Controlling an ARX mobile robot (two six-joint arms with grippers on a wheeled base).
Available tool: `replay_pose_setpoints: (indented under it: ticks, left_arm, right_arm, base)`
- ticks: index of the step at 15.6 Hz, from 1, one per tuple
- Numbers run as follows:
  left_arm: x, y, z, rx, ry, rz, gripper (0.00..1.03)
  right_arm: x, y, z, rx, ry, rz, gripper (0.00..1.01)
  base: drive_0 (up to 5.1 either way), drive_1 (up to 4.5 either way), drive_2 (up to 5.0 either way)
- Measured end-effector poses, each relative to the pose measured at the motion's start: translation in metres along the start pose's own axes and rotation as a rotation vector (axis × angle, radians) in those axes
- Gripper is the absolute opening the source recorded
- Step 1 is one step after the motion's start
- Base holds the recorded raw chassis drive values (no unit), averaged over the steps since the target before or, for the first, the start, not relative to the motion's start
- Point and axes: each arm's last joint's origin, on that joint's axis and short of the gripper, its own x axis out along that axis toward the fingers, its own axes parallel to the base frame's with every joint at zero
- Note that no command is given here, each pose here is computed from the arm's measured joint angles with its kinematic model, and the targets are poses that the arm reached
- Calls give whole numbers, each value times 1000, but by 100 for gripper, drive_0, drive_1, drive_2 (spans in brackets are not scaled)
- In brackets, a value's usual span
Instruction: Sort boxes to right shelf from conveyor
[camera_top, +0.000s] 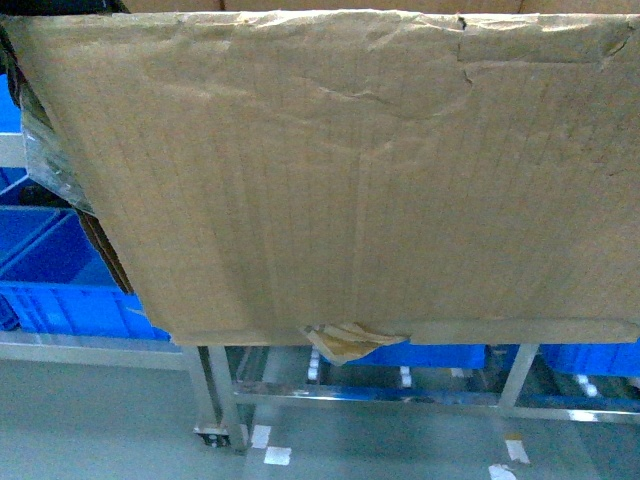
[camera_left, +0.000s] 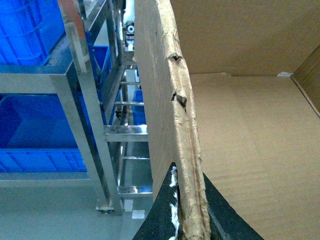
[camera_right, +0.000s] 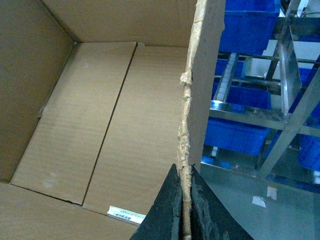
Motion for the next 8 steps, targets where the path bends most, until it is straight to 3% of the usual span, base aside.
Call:
replay_pose_setpoints:
  ticks: [8]
  left_arm:
    - [0, 0, 0, 0, 2, 2, 4]
  right_arm:
    - [0, 0, 0, 1, 3, 0, 2]
  base:
    - [0, 0, 0]
